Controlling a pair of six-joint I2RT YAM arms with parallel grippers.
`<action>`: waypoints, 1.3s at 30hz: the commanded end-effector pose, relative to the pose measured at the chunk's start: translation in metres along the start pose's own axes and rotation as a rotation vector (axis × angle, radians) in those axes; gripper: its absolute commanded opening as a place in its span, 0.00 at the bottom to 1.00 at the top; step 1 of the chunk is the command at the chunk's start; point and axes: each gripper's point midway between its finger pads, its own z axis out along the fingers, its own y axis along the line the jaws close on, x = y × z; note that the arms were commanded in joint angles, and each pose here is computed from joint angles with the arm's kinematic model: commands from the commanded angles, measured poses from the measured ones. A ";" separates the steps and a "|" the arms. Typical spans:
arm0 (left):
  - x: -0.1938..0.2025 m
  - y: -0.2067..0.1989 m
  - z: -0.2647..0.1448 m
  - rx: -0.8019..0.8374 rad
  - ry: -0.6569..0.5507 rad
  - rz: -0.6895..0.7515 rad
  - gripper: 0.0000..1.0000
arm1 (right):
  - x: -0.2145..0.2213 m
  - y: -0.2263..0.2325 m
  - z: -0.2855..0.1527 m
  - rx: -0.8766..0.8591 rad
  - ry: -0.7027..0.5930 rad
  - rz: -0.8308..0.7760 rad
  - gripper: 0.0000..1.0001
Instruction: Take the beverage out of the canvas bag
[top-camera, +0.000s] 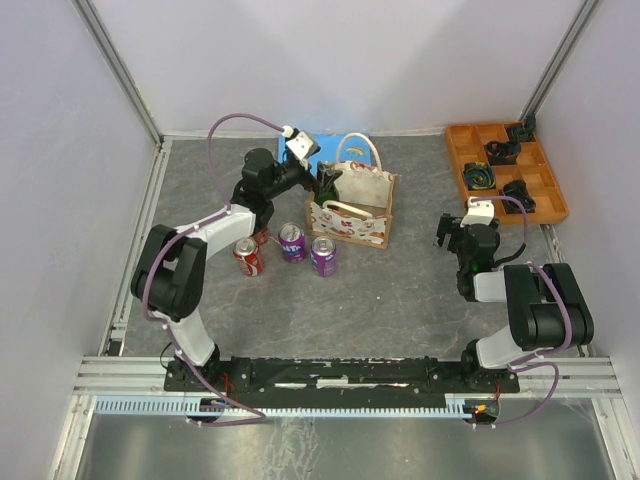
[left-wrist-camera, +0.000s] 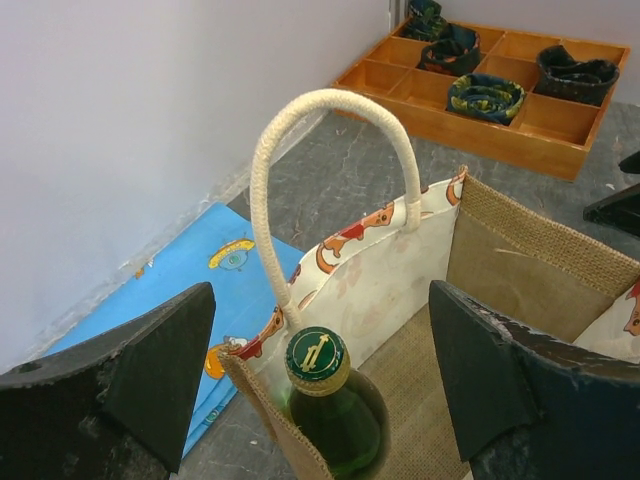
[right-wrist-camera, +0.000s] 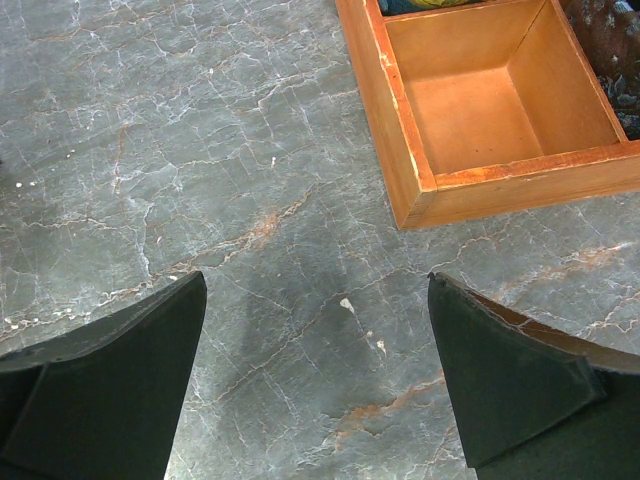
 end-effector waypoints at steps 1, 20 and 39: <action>-0.028 0.009 0.008 0.002 -0.093 0.028 0.92 | -0.020 0.002 0.005 -0.005 -0.059 -0.001 0.99; 0.001 0.022 0.026 -0.003 -0.058 -0.005 0.85 | -0.019 0.002 0.005 -0.005 -0.057 -0.001 0.99; 0.009 0.006 0.021 0.059 -0.044 -0.075 0.72 | -0.020 0.002 0.005 -0.005 -0.058 -0.001 0.99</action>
